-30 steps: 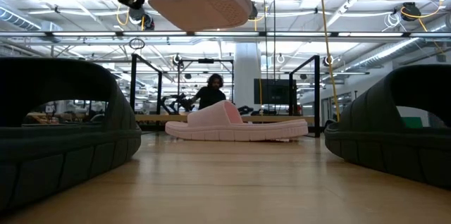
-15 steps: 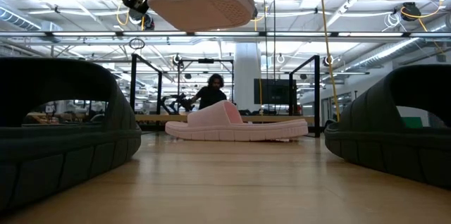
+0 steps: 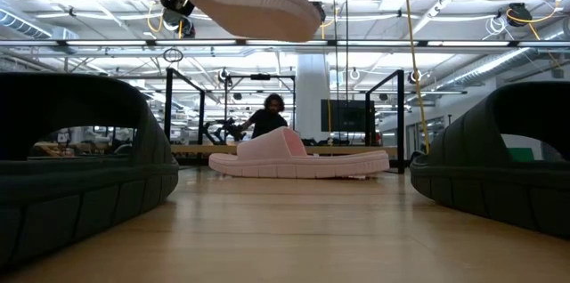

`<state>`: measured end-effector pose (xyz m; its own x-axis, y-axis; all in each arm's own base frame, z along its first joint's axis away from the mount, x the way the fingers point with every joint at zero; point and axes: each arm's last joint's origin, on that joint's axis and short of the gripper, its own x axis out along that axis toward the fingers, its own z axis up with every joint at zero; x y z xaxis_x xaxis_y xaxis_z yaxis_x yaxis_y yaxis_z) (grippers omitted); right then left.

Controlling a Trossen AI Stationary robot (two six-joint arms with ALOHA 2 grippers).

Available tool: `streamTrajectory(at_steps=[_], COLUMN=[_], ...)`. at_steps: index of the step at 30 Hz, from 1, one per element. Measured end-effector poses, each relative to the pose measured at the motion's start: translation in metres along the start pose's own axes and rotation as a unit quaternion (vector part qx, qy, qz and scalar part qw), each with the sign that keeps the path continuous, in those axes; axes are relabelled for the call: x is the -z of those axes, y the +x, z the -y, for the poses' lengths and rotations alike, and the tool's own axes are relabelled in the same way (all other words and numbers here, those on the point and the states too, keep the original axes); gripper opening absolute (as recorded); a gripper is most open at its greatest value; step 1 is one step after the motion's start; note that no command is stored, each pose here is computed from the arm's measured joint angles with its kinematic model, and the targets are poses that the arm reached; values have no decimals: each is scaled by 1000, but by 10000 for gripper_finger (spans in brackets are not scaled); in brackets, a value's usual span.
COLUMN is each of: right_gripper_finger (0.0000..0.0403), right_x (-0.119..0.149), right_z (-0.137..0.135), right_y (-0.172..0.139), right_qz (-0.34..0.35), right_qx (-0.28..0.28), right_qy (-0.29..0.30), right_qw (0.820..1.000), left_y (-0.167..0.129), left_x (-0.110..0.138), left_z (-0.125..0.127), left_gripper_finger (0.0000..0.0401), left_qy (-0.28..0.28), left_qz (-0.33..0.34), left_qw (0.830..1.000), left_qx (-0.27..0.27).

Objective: Pick and place slides into the shelf
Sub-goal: Put the bottom pink slide on the shelf

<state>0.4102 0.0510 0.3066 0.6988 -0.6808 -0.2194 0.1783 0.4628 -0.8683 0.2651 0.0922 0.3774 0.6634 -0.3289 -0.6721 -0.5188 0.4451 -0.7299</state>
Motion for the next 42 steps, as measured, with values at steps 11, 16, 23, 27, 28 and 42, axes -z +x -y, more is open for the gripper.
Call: streamTrajectory(at_steps=[11,16,23,27,28,42], right_gripper_finger=[2,9,11,12,12,13], right_x=[0,0,1,2,2,2], right_z=[0,1,2,2,2,6], right_y=[0,0,0,0,0,1], right_qz=[0,-2,-21,-24,-24,-57], right_qx=[0,2,22,24,24,57], right_qy=[3,14,12,13,13,-28], right_qw=[1000,1000,999,999,999,996], left_y=[0,-3,-10,-13,-15,-55], left_x=[-1,-4,-11,-14,-15,-26], left_z=[0,-3,-9,-12,-13,-19], left_gripper_finger=[2,1,1,0,0,0], left_qy=[14,9,7,11,12,29], left_qz=[1,4,7,11,11,72], left_qw=[1000,1000,1000,999,999,995], left_qx=[1,7,27,32,35,55])
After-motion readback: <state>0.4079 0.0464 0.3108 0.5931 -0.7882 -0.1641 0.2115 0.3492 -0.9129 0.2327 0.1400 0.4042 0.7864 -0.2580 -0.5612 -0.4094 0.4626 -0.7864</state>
